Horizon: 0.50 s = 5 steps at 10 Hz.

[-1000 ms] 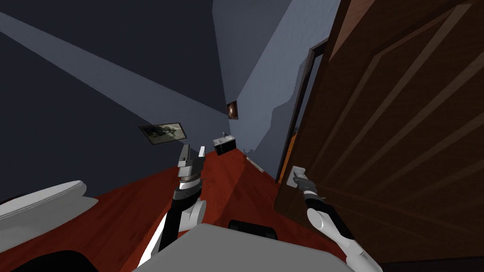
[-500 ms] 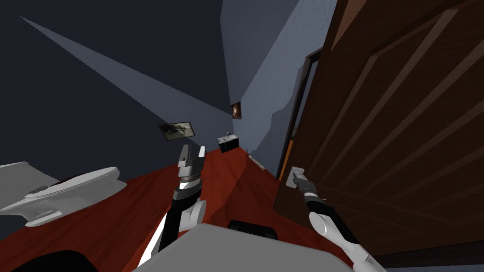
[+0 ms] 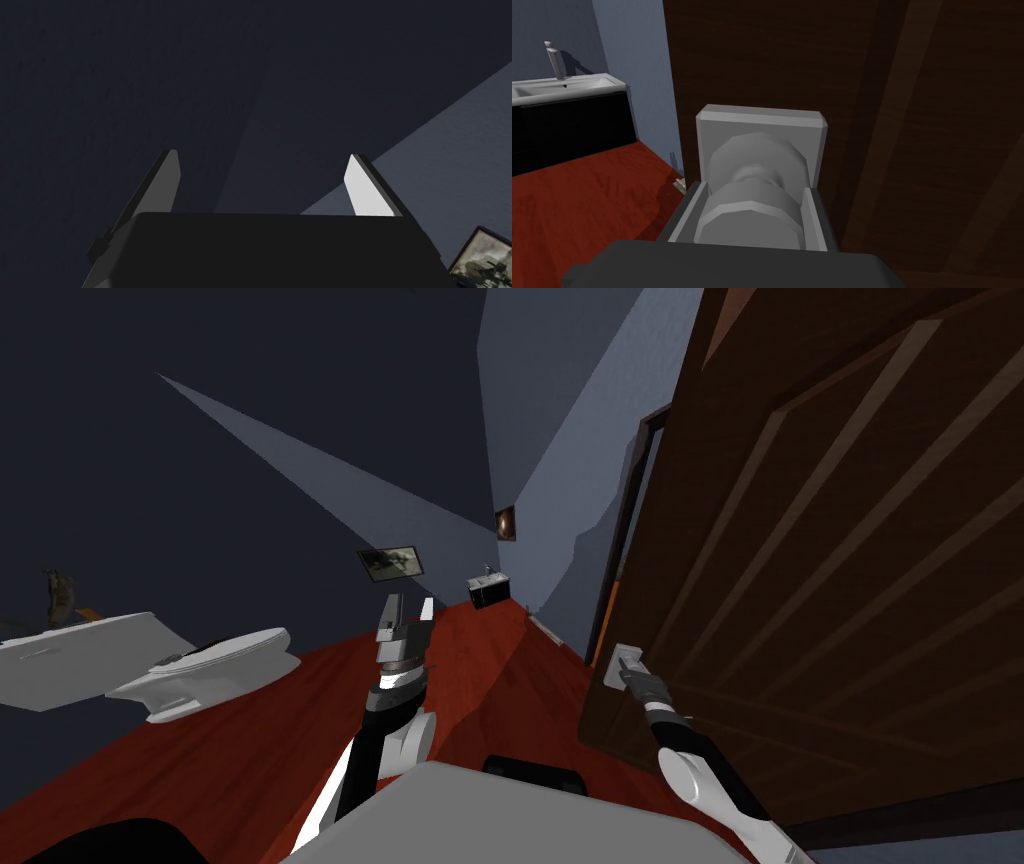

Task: Pull the door open

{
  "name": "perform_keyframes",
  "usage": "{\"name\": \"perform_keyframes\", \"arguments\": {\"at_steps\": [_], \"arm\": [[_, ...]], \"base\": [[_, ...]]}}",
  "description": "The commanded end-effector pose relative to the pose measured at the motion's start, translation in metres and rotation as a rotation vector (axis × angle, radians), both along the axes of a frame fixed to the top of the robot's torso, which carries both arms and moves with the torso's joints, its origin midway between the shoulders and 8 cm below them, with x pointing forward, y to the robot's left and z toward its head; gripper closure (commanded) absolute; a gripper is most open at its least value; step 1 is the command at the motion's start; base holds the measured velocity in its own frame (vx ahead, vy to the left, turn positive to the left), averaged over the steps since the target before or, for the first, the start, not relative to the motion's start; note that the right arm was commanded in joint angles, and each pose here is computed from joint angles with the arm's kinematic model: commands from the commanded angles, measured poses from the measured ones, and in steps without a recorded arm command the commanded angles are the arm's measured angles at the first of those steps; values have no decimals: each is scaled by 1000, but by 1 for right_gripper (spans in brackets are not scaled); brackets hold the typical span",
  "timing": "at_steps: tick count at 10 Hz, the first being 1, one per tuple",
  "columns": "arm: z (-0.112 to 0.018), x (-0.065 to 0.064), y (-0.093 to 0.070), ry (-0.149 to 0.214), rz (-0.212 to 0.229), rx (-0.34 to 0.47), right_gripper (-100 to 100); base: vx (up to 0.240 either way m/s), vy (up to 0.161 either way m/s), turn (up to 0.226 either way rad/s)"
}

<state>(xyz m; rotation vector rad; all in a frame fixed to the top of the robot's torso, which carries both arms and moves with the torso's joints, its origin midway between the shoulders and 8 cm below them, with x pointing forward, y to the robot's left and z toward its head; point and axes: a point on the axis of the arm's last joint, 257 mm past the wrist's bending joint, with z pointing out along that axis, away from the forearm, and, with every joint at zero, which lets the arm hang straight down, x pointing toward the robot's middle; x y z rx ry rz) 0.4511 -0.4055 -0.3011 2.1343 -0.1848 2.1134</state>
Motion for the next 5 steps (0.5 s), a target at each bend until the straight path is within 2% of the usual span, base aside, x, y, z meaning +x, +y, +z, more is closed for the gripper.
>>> {"name": "perform_keyframes", "arguments": {"at_steps": [1,5], "arm": [[1,-6,12,-4,25,0,100],[2,-22,31,-6,60,-1,100]], "base": [[-63,-68,111],[-84,-74,98]]}}
